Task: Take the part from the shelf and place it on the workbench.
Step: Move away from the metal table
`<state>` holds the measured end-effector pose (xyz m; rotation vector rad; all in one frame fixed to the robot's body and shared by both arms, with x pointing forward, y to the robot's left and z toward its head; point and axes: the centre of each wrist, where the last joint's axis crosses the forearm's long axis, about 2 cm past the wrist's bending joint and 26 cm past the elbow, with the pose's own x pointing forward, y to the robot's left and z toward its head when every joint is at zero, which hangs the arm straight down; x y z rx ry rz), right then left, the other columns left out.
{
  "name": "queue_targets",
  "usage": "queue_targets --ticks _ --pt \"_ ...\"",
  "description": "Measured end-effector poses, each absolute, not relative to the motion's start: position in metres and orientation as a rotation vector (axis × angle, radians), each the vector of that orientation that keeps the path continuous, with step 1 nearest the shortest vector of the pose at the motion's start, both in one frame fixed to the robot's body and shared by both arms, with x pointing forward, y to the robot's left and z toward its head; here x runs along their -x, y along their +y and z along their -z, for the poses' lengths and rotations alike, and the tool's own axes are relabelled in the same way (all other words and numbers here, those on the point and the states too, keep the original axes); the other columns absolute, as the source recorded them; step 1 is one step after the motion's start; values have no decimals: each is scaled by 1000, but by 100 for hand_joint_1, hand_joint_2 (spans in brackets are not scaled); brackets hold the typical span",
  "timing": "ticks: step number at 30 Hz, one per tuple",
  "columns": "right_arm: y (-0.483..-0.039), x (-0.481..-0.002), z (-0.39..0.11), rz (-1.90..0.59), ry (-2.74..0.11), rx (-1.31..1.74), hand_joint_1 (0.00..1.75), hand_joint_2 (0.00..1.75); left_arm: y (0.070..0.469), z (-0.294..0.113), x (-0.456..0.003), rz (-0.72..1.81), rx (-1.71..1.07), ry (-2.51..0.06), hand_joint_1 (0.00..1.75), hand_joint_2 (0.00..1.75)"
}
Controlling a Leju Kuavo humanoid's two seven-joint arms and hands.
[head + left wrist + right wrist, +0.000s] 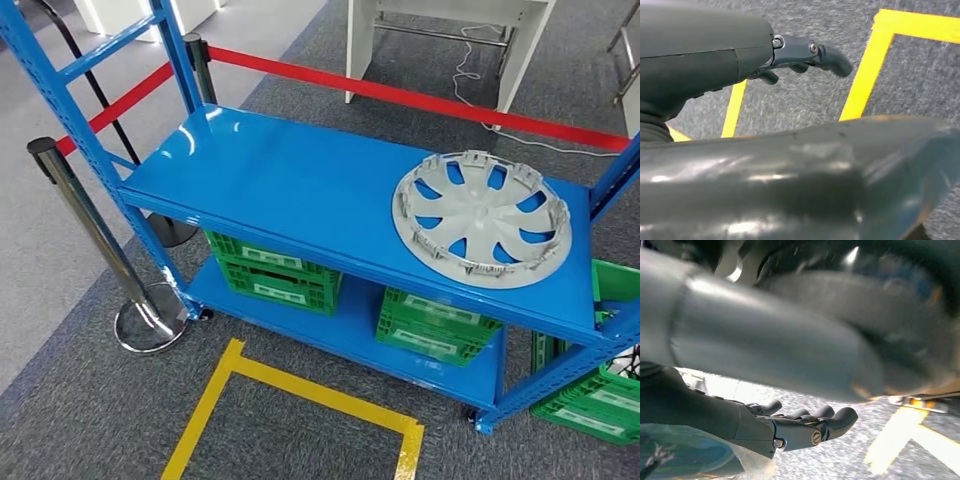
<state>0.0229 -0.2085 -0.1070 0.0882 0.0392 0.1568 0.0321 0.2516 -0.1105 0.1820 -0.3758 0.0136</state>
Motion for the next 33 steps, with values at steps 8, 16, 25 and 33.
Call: queue_targets --ticks 8,16,25,33 --pt "-209 -28 107 -156 28 -88 0 0 250 110 -34 -14 -179 -379 0 0" --pt "-210 -28 107 -154 26 -86 0 0 249 110 -33 -13 -176 -376 0 0" --pt "-210 -28 107 -155 30 -86 0 0 247 110 -37 -14 -172 -385 0 0" --pt "-209 -26 107 -155 35 -89 0 0 248 110 -33 -13 -173 -375 0 0"
